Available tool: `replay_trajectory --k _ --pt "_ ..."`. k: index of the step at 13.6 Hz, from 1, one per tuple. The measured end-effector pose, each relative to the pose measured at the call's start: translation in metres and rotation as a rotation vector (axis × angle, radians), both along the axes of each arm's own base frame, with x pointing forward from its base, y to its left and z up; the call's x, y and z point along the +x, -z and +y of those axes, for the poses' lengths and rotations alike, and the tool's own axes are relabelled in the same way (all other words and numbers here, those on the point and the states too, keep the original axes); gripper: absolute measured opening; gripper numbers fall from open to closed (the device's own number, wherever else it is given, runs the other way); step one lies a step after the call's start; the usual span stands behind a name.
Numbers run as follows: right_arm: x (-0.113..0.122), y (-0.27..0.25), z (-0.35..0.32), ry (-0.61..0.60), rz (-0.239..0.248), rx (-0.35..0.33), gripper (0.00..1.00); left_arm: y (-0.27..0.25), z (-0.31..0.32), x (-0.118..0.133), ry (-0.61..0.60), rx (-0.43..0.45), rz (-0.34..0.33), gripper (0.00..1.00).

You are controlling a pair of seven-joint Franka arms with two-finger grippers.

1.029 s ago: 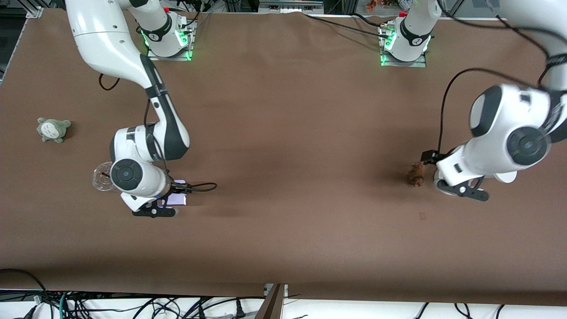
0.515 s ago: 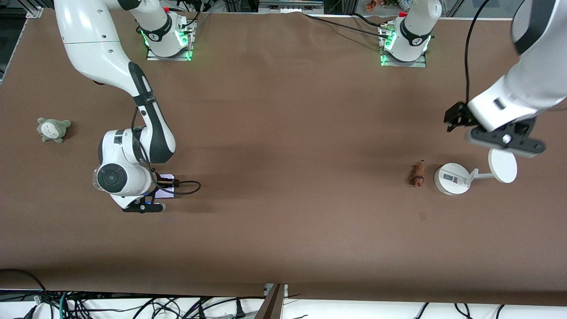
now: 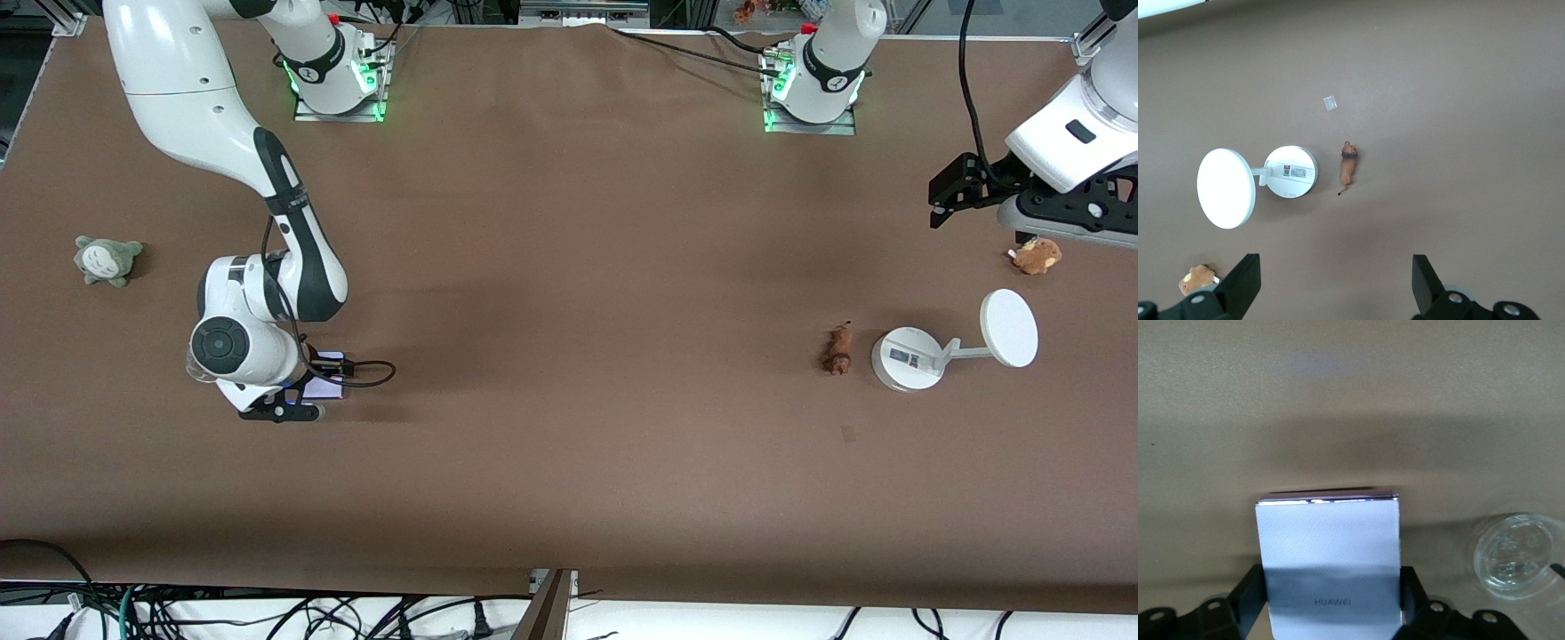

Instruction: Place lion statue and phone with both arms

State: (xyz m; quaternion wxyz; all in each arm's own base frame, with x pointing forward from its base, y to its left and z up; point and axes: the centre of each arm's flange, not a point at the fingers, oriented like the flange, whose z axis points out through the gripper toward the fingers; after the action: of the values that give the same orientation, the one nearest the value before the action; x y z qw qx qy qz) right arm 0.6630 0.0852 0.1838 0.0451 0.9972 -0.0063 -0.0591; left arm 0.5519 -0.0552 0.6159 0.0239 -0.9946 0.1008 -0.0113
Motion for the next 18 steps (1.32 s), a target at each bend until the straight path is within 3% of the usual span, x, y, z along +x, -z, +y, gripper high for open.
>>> replay_trajectory --k 1,4,7,12,15,18 --pt "0.002 -0.004 0.000 -0.009 -0.008 0.003 0.99 0.003 0.000 -0.001 -0.001 0.000 0.005 1.00" --pt "0.017 -0.053 -0.003 -0.055 -0.076 0.022 1.00 0.006 0.000 0.000 -0.005 0.001 0.013 1.00" --pt "0.025 -0.133 -0.021 -0.091 -0.104 0.028 1.00 0.009 0.003 0.002 -0.014 0.001 0.019 1.00" --pt "0.010 -0.260 -0.052 -0.078 -0.031 0.033 1.00 0.011 0.003 0.003 -0.033 0.001 0.022 1.00" --pt "0.000 -0.309 -0.061 -0.064 0.008 0.034 1.00 0.010 -0.002 0.003 -0.045 0.000 0.018 1.00" --pt "-0.008 -0.353 -0.058 -0.070 -0.022 0.044 1.00 0.009 -0.008 0.002 -0.055 0.000 0.016 1.00"
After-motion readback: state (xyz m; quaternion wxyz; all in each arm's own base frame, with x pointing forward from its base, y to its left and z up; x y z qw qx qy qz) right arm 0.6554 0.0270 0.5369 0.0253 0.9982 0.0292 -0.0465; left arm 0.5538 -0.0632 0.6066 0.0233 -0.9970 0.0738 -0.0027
